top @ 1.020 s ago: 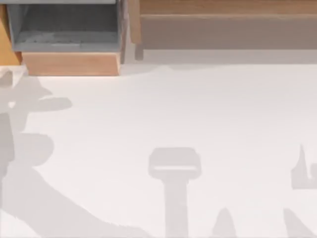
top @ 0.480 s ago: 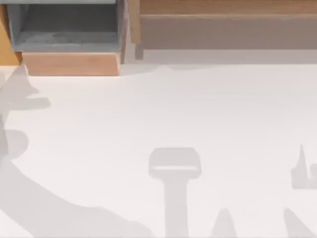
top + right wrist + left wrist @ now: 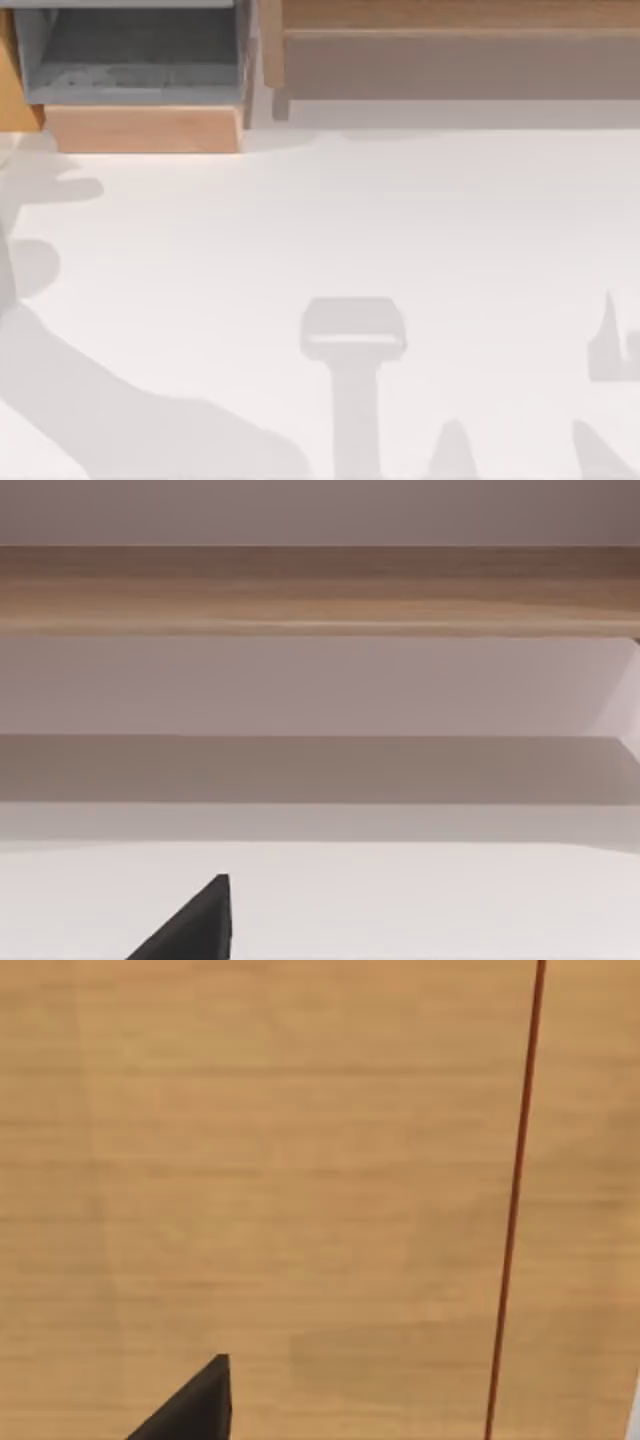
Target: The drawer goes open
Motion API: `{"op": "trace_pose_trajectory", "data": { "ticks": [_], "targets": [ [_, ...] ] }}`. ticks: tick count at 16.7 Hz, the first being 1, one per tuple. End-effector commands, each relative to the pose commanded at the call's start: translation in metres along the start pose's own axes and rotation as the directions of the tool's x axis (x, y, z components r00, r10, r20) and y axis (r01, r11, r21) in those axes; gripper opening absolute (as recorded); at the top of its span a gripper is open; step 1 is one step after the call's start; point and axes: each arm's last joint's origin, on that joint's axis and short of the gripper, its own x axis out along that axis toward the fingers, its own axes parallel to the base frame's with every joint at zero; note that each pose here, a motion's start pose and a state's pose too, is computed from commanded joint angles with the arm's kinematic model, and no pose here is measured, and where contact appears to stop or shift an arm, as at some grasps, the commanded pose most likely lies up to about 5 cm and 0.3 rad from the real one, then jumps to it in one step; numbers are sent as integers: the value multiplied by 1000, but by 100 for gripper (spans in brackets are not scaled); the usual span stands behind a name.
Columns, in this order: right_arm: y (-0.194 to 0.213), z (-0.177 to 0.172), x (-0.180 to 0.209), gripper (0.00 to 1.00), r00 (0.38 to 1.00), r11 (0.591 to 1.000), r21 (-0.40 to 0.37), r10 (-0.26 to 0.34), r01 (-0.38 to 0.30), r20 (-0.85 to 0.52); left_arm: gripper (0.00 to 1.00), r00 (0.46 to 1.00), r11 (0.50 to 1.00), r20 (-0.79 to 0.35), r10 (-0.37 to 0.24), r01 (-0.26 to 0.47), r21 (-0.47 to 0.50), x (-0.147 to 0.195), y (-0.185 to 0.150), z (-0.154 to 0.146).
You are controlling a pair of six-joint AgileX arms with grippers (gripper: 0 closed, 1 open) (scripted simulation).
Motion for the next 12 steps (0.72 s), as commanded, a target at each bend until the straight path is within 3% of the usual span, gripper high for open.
{"op": "trace_pose_trajectory", "data": {
  "ticks": [3,12],
  "targets": [
    [0,0,0,100,1000,1000,0,0,0,0,100,1000,1000,0,0,0,0,0,0,0],
    [0,0,0,100,1000,1000,0,0,0,0,32,1000,1000,0,0,0,0,0,0,0]
  ]
}}
